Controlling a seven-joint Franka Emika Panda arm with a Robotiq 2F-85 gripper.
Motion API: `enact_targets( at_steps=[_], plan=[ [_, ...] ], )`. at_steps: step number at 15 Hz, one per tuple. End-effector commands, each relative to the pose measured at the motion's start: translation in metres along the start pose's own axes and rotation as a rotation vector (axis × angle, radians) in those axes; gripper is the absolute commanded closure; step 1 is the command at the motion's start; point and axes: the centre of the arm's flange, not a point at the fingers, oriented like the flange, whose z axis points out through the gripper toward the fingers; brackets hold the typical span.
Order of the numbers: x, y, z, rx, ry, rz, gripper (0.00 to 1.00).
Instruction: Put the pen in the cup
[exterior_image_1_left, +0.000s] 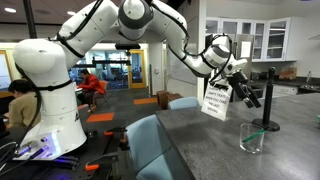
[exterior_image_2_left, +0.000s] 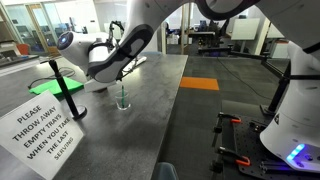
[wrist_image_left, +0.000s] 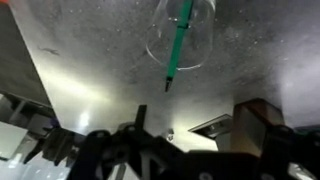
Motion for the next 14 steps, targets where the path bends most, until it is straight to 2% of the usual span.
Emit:
enact_targets(
  at_steps=[1,9,12,14],
  plan=[
    [0.003,0.040,-0.009,0.080,-0.119,-0.127,0.00],
    [0.006,0.091,-0.022,0.193,-0.238,-0.505,0.00],
    [0.007,0.104,-0.033,0.234,-0.256,-0.656,0.00],
    [0.006,0.111,-0.041,0.248,-0.253,-0.712,0.00]
  ],
)
